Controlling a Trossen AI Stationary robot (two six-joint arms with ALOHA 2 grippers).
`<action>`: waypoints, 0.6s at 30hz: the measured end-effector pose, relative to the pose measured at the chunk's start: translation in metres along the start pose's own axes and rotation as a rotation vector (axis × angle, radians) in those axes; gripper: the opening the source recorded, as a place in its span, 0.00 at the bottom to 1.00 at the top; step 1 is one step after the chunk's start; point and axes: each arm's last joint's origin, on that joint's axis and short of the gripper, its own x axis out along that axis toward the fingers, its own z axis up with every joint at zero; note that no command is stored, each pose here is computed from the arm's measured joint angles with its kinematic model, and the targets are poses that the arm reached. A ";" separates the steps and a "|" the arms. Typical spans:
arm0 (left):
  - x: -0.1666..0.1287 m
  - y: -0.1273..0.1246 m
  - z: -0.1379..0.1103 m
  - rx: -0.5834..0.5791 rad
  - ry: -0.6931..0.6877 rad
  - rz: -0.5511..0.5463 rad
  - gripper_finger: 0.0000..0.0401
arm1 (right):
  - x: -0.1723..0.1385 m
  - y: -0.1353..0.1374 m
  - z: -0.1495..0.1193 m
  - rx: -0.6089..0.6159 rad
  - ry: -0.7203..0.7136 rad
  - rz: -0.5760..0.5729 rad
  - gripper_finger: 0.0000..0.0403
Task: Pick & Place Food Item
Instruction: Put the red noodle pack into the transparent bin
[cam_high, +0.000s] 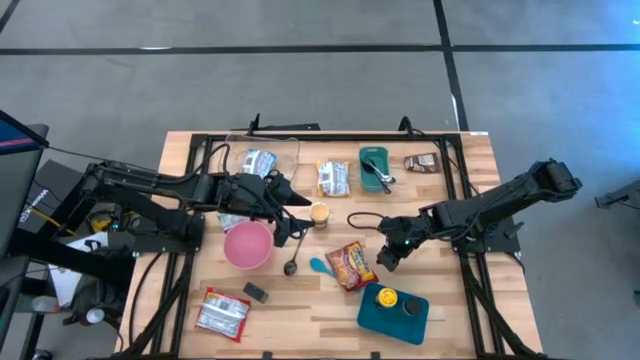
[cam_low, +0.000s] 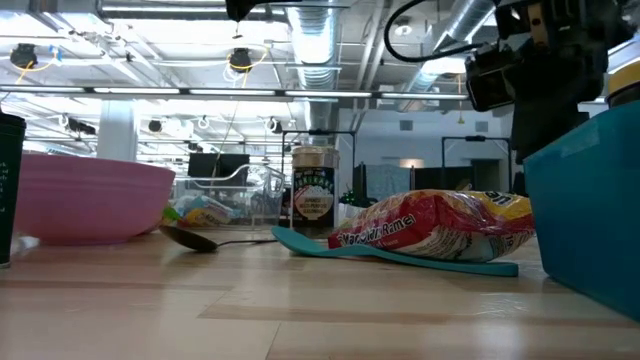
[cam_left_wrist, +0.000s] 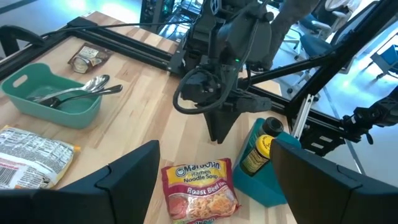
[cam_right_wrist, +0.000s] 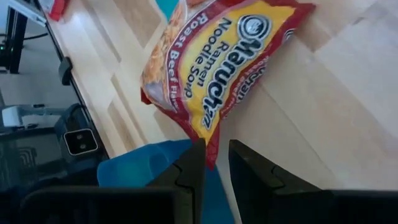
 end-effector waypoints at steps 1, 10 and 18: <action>0.000 0.000 0.000 0.000 0.000 0.000 0.75 | 0.001 -0.001 -0.001 -0.004 0.001 0.003 0.16; 0.000 0.000 0.000 0.000 0.001 -0.002 0.75 | 0.004 0.000 -0.003 -0.017 0.002 0.011 0.28; 0.000 0.000 0.000 0.000 0.001 -0.002 0.75 | 0.004 0.000 -0.003 -0.025 -0.009 0.005 0.48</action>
